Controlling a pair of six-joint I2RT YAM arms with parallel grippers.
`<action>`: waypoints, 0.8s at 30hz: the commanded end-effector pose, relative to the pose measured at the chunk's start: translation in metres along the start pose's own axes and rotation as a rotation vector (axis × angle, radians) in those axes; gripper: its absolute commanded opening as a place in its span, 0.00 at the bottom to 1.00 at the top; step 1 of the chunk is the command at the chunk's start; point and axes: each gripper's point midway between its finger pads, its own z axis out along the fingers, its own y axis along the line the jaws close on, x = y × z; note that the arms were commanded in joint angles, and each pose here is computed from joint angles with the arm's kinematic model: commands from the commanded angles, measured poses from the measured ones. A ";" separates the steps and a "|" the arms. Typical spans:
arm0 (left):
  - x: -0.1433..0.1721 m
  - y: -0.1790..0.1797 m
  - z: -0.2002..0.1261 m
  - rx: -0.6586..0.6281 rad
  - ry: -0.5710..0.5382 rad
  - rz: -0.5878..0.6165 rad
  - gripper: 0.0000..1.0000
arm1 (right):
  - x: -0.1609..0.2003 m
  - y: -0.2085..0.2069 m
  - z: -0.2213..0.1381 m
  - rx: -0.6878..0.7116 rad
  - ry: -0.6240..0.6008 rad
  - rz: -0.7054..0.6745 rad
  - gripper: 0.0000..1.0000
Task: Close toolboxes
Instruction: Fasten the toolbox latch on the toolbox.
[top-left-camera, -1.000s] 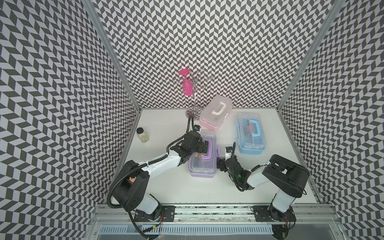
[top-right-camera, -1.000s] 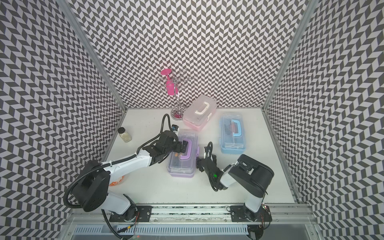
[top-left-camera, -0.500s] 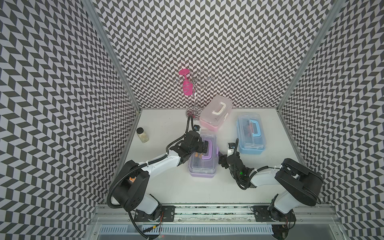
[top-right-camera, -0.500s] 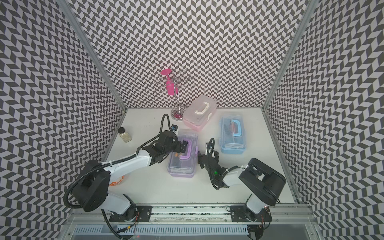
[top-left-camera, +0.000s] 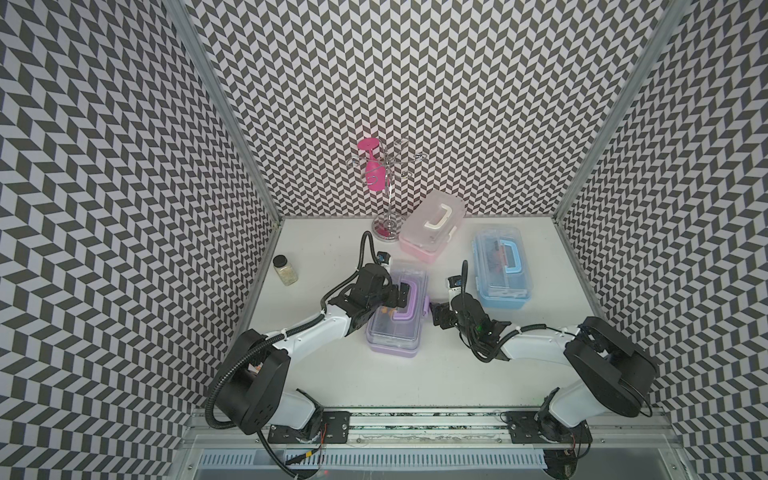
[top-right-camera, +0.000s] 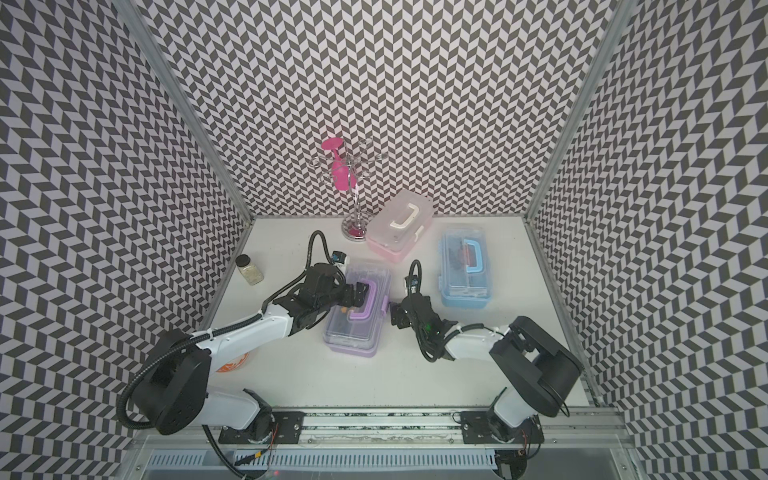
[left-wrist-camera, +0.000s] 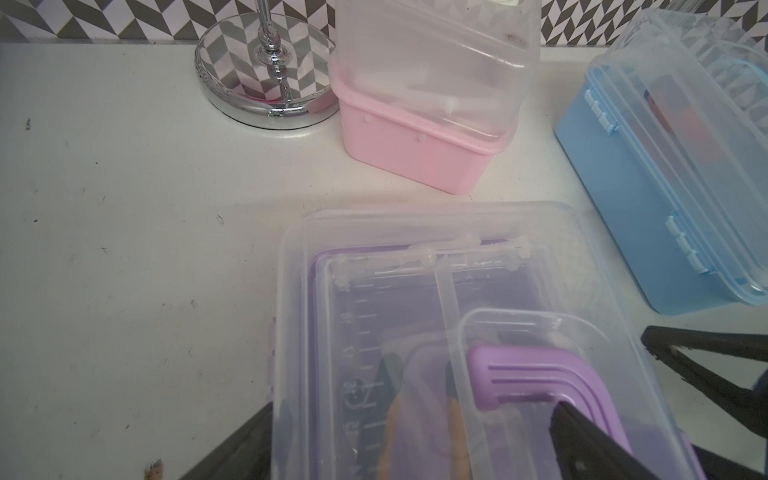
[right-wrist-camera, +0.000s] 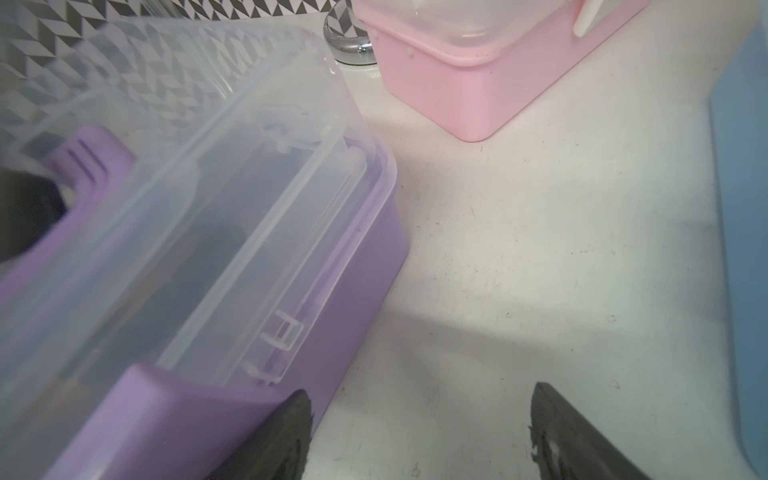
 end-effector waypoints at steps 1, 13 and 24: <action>-0.006 -0.012 -0.009 0.086 -0.023 -0.030 0.99 | -0.021 0.025 -0.010 -0.217 -0.030 0.099 0.82; -0.014 -0.008 -0.023 0.130 -0.062 -0.081 0.99 | -0.030 0.049 -0.036 -0.596 -0.011 0.318 0.78; -0.001 -0.004 -0.019 0.132 -0.005 -0.089 0.99 | -0.028 0.060 -0.047 -0.704 0.010 0.384 0.65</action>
